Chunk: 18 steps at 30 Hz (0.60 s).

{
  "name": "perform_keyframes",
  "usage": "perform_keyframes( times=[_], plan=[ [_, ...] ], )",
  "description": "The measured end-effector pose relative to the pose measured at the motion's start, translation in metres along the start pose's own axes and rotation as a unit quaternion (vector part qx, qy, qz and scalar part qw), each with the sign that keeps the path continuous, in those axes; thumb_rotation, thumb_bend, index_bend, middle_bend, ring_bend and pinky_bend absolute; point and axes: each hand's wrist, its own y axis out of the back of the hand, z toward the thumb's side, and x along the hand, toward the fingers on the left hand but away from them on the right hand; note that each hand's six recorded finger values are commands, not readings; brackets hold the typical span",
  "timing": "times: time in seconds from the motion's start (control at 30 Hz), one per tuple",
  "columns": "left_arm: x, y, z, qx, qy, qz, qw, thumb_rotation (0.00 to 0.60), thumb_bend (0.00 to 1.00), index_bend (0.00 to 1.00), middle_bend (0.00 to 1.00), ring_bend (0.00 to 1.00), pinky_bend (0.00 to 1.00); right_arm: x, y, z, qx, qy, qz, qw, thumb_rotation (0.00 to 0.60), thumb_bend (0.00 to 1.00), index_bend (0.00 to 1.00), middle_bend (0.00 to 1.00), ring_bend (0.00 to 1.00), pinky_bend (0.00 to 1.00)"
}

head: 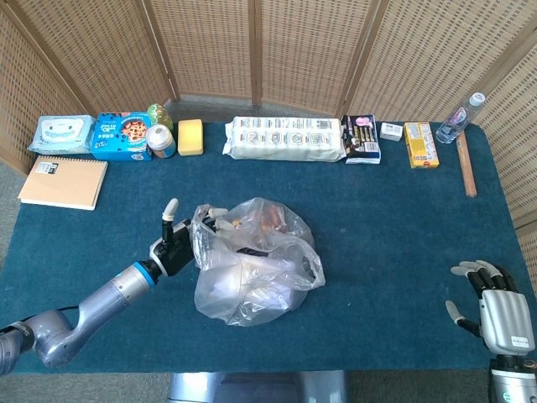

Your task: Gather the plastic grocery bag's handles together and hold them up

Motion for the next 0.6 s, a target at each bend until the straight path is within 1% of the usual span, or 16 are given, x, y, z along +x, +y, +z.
perform_keyframes(
  times=[0.1, 0.2, 0.27, 0.47, 0.6],
  plan=[
    [0.008, 0.001, -0.007, 0.003, 0.030, 0.004, 0.9996, 0.000, 0.08, 0.18, 0.36, 0.32, 0.46, 0.001, 0.001, -0.002, 0.000, -0.002, -0.002, 1.0000, 0.600, 0.29, 0.32, 0.29, 0.21, 0.15],
    [0.016, -0.001, -0.011, -0.002, 0.043, 0.003, 0.9991, 0.000, 0.08, 0.12, 0.33, 0.30, 0.47, 0.002, 0.002, -0.004, 0.000, -0.004, -0.004, 1.0000, 0.600, 0.29, 0.32, 0.29, 0.21, 0.15],
    [0.021, -0.002, -0.012, -0.011, 0.045, 0.003, 0.9989, 0.000, 0.08, 0.11, 0.32, 0.30, 0.47, 0.002, 0.003, -0.005, -0.001, -0.005, -0.005, 1.0000, 0.600, 0.29, 0.32, 0.30, 0.21, 0.15],
    [0.041, -0.016, -0.010, -0.065, 0.054, -0.003, 0.9964, 0.000, 0.08, 0.09, 0.30, 0.28, 0.47, 0.002, 0.003, -0.005, -0.002, -0.003, -0.005, 1.0000, 0.600, 0.29, 0.32, 0.30, 0.21, 0.15],
    [0.054, -0.030, -0.006, -0.122, 0.054, -0.014, 0.9910, 0.000, 0.10, 0.09, 0.30, 0.29, 0.47, 0.003, 0.003, -0.005, -0.002, -0.004, -0.006, 1.0000, 0.600, 0.29, 0.32, 0.30, 0.21, 0.15]
  ],
)
